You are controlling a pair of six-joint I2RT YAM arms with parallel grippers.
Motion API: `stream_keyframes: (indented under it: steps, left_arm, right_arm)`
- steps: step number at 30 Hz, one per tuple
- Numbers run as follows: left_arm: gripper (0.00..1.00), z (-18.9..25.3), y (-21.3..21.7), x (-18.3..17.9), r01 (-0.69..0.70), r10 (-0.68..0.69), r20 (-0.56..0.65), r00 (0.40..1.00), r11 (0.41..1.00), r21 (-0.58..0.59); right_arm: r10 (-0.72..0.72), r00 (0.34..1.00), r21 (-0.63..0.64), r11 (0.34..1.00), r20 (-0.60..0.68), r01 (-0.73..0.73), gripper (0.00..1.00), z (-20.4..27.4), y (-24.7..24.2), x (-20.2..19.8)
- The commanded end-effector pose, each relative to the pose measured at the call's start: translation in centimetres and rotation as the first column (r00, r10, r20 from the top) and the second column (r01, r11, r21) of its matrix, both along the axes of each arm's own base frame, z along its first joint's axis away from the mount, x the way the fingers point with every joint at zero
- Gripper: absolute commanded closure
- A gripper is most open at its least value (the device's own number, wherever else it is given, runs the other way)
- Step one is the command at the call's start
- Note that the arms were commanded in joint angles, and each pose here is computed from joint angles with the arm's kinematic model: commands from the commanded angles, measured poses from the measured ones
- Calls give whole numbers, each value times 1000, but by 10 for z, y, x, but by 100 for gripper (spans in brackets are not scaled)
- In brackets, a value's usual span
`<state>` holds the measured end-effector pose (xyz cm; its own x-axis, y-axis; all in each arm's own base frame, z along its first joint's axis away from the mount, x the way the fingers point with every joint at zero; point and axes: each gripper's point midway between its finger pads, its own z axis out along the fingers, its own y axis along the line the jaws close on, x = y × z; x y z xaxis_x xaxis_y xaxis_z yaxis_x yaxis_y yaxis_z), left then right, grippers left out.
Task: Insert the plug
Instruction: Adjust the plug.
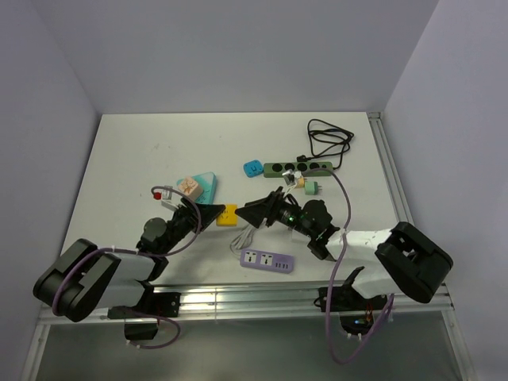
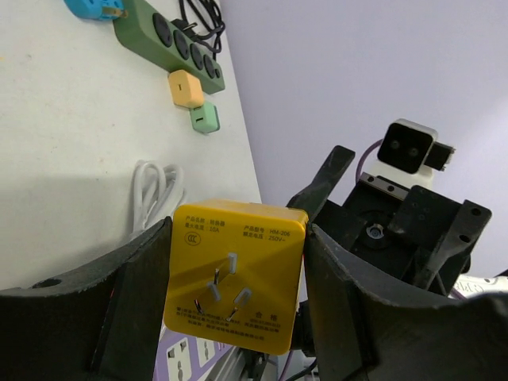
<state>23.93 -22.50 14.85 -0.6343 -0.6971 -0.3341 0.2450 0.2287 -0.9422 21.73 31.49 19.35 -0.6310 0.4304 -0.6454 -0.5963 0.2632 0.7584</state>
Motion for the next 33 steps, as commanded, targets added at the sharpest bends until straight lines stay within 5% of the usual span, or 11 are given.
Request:
stream_keyframes:
  steps: [1,7,14,23,33]
  left_arm:
    - [100,123,13,-18,38,82,422,903,963,-268]
    - [100,123,13,-17,12,96,436,895,971,-239]
    - [100,130,17,-20,-12,114,455,883,975,-221]
    - [100,133,21,-25,-22,120,456,882,976,-215]
    - [100,128,17,-20,-24,104,427,898,982,-189]
  right_arm:
    - [-44,998,71,997,41,41,0,26,6,9]
    - [-101,992,10,995,-74,102,0,1,10,25]
    - [3,990,15,1000,-142,-1,0,-12,29,18]
    - [193,979,151,972,-61,-182,3,5,41,-8]
    - [226,974,164,961,-15,-221,20,5,42,-13]
